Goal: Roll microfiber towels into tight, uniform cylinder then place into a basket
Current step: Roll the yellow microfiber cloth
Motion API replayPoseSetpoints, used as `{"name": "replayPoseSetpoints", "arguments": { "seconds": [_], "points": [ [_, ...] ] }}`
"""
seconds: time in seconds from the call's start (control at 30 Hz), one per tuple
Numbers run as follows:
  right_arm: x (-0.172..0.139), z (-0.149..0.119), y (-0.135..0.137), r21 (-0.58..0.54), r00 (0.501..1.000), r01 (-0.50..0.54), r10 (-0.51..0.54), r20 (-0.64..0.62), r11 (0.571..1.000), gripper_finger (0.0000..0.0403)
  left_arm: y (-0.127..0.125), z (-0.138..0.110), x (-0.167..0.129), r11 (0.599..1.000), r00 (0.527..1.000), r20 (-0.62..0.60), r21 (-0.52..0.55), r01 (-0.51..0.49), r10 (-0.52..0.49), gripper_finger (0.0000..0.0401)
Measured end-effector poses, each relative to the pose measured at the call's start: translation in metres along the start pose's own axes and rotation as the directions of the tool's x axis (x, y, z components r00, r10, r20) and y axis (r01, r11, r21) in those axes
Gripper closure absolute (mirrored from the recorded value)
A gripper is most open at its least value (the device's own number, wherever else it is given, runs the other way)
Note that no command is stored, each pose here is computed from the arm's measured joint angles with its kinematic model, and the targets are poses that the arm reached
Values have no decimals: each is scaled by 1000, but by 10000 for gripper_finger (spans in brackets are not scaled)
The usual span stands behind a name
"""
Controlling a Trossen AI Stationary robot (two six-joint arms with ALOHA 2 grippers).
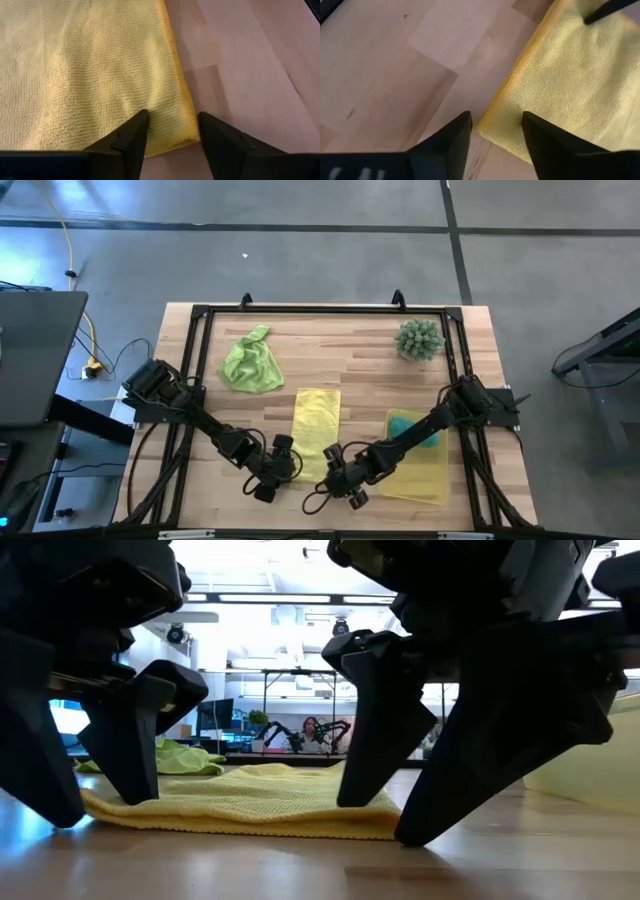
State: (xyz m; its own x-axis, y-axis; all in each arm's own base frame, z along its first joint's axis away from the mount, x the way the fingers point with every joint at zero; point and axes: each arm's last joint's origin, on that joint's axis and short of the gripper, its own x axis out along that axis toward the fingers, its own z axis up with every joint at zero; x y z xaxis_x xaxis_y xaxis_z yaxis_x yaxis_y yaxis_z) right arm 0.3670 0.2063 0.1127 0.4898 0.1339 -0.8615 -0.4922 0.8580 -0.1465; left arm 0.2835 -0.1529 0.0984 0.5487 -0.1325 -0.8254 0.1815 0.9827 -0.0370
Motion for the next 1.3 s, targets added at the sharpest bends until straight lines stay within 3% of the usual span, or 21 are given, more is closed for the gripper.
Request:
{"name": "replayPoseSetpoints", "arguments": {
  "seconds": [0.4, 0.7, 1.1, 1.3],
  "points": [
    [-1, -1, 3, 152, 1000, -17, 19, -10, 988, 394, -2, 1, 0, 993, 998, 41, -107, -42, 47, 342],
    [-23, 7, -4, 236, 999, -30, 21, 39, 971, 400, -7, 15, -27, 989, 992, 122, -143, 32, -14, 397],
    [-26, 12, -10, 355, 997, -54, 28, 78, 933, 401, -5, 12, -31, 935, 996, 87, -355, 16, 16, 395],
    [-29, 13, -21, 377, 994, -78, 43, 99, 923, 401, -5, 12, -32, 914, 996, 84, -406, 19, 17, 395]
  ]
}}
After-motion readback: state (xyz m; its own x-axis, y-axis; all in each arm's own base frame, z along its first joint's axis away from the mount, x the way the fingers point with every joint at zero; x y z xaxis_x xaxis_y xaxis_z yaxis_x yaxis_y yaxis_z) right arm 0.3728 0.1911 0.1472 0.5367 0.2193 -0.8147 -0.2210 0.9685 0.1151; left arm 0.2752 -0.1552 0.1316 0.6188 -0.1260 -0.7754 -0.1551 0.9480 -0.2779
